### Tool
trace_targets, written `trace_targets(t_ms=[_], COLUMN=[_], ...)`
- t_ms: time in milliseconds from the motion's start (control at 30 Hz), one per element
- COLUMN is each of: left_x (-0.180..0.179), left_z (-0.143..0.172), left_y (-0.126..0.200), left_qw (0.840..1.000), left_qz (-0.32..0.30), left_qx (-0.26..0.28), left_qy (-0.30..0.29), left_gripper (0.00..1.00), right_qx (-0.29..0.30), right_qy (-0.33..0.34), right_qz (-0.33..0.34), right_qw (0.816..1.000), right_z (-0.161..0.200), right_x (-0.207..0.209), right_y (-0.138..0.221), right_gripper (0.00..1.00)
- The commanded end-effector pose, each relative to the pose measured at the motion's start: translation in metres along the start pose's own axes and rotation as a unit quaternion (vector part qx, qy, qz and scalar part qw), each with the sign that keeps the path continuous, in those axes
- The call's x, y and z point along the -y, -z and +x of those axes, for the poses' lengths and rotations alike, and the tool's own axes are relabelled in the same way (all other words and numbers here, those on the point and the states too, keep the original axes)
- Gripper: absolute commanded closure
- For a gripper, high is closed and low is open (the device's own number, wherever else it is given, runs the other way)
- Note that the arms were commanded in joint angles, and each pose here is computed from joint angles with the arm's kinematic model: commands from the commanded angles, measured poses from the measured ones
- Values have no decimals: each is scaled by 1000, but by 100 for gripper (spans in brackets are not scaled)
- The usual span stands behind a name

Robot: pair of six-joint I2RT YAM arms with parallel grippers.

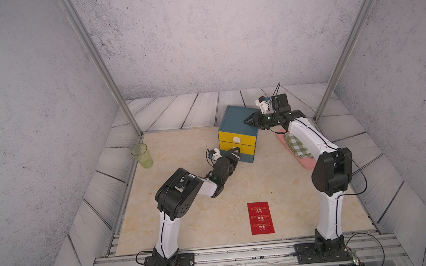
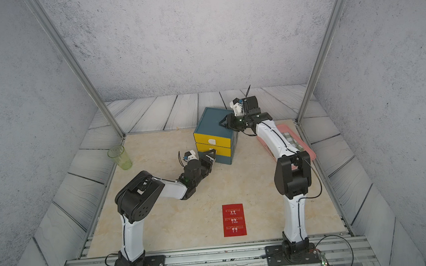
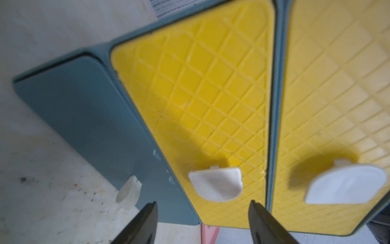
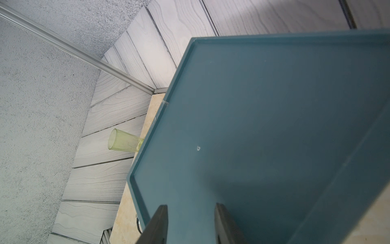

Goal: Take the postcards out of the drawer
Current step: Open the drawer in the storage box.

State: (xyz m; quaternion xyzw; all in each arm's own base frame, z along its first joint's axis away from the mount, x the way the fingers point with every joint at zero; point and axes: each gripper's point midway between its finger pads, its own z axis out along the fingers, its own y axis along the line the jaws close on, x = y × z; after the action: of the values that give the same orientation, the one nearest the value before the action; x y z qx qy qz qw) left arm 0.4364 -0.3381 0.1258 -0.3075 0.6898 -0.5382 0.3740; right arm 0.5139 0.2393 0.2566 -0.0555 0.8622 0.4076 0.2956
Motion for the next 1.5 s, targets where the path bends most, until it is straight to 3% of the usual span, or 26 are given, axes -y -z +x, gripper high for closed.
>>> trace_targets(t_ms=[0, 800, 1467], left_x=[10, 5, 2], left_z=[0, 2, 3], left_y=[-6, -14, -19], left_qw=[1000, 999, 999], left_qz=[20, 15, 42], left_qx=[7, 9, 15], left_qy=[12, 29, 27], left_gripper=[27, 29, 37], right_qx=[-25, -41, -46], right_qy=[-18, -8, 0], right_qz=[19, 21, 21], right_qw=[999, 999, 999], right_z=[17, 25, 31], right_x=[15, 18, 23], right_y=[-7, -8, -10], right_gripper=[60, 62, 62])
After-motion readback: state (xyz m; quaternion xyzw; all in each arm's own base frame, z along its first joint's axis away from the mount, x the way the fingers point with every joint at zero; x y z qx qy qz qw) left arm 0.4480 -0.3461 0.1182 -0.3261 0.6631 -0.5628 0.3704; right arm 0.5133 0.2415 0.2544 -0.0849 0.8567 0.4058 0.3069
